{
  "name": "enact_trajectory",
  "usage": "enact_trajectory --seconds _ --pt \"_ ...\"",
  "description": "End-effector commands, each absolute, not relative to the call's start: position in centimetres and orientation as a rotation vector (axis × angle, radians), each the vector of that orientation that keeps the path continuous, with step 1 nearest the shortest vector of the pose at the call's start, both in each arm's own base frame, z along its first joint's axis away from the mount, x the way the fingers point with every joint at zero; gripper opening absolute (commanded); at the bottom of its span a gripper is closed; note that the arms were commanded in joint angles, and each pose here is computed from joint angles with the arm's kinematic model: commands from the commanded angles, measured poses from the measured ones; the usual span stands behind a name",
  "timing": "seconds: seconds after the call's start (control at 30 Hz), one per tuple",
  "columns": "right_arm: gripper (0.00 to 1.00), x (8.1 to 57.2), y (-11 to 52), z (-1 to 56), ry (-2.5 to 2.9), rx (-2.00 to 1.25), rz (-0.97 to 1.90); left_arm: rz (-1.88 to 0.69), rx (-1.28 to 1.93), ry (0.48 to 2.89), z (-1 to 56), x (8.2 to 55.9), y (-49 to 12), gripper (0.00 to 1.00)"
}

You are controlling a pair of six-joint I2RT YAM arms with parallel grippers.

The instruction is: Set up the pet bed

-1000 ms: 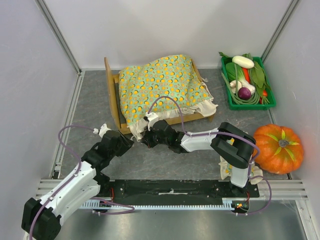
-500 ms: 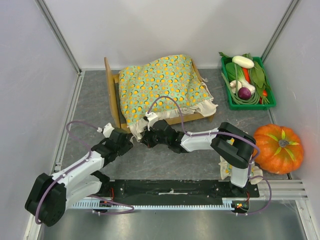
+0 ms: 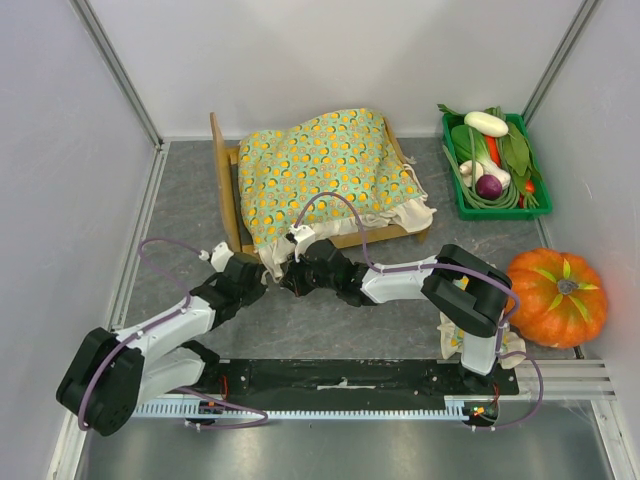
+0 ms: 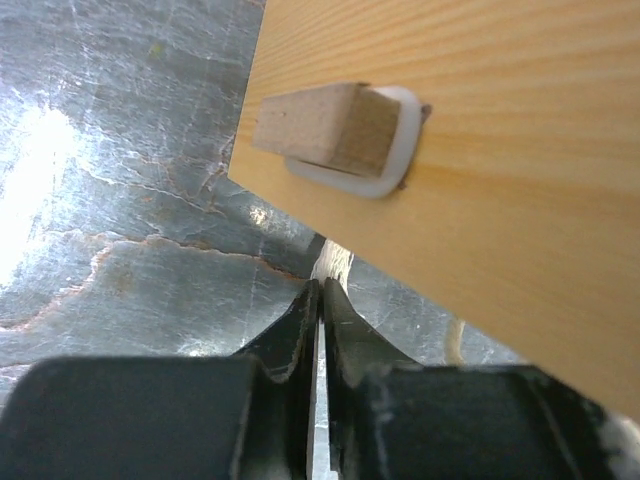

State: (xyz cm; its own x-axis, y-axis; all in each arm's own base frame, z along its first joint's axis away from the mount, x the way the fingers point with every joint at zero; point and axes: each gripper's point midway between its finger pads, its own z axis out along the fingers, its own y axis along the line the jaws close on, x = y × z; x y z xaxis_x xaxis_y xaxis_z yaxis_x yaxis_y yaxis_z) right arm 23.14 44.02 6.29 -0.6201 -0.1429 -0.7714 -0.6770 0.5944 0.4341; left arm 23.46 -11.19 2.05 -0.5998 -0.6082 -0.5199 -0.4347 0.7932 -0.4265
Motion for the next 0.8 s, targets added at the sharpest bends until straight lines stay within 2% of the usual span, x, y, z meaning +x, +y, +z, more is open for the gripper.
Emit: enact_trajectory --seconds 0.0,0.23,0.77 --pt "0.00 24.1 45.5 9.3 2.025 -0.632 1.024 -0.330 -0.745 2.272 2.0 24.1 -11.1 0.04" --pt "0.00 24.3 45.0 9.5 2.026 -0.630 1.003 -0.255 -0.768 2.258 2.8 23.2 -9.4 0.02" --pt "0.00 27.0 39.7 9.1 2.078 -0.535 0.815 0.042 -0.885 2.041 13.0 20.6 -1.5 0.02"
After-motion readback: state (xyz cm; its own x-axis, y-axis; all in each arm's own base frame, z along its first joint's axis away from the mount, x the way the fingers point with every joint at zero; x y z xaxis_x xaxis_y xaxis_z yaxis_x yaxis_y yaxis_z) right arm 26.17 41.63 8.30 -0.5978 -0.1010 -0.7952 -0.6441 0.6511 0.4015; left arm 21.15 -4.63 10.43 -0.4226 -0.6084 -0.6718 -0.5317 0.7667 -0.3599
